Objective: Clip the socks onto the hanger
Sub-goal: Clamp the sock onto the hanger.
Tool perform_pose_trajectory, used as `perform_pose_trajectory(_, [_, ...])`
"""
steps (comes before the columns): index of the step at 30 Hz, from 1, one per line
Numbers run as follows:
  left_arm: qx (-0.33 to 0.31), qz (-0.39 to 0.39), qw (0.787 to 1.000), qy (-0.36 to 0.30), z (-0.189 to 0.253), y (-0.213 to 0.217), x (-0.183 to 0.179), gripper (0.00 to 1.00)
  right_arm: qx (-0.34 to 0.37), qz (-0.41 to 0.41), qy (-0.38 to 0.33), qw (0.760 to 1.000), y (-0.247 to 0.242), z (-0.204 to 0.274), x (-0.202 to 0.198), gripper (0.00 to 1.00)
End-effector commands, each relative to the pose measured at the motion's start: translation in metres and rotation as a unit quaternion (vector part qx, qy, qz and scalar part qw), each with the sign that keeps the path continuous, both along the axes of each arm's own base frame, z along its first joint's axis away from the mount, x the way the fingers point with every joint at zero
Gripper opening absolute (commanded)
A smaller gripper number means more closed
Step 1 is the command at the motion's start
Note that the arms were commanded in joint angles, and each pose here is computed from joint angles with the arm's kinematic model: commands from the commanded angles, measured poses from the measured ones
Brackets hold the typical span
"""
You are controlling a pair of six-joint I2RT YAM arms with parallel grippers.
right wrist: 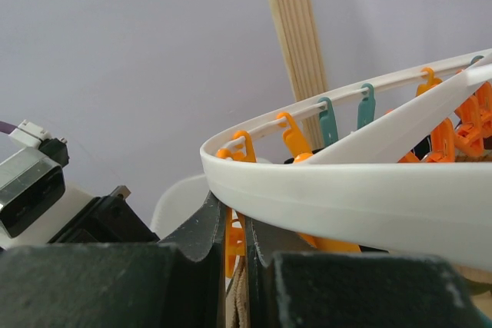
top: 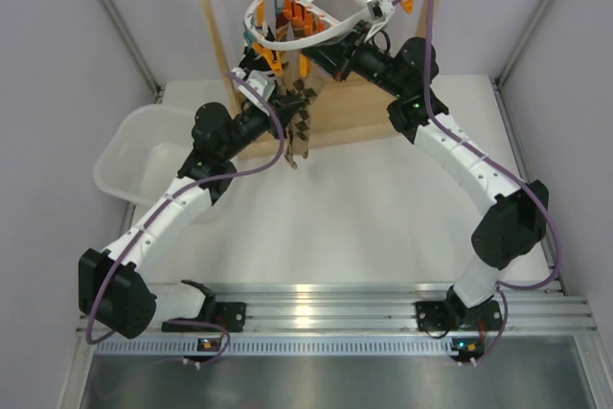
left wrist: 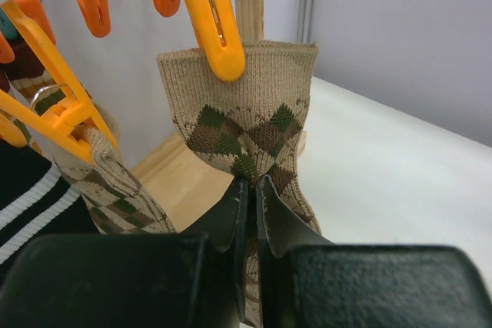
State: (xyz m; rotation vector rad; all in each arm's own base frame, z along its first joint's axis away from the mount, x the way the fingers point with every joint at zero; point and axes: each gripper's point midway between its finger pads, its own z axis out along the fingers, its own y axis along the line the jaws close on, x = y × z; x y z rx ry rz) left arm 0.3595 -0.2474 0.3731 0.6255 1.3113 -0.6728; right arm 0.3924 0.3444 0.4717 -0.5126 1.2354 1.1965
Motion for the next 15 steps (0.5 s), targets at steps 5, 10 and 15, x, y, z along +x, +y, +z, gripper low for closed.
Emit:
perform_pose_trajectory(5, [-0.034, -0.001, 0.999, -0.038, 0.029, -0.004, 0.003, 0.0, 0.038, -0.045, -0.026, 0.998, -0.024, 0.034, 0.004, 0.02])
perform_pose_trajectory(10, [-0.039, 0.003, 0.998, -0.044, 0.036, -0.003, 0.004, 0.0, 0.036, -0.042, -0.024, 0.998, -0.024, 0.033, 0.004, 0.23])
perform_pose_trajectory(15, [-0.044, 0.005, 0.997, -0.056, 0.044, -0.002, 0.004, 0.0, 0.036, -0.044, -0.022, 0.998, -0.025, 0.031, 0.004, 0.05])
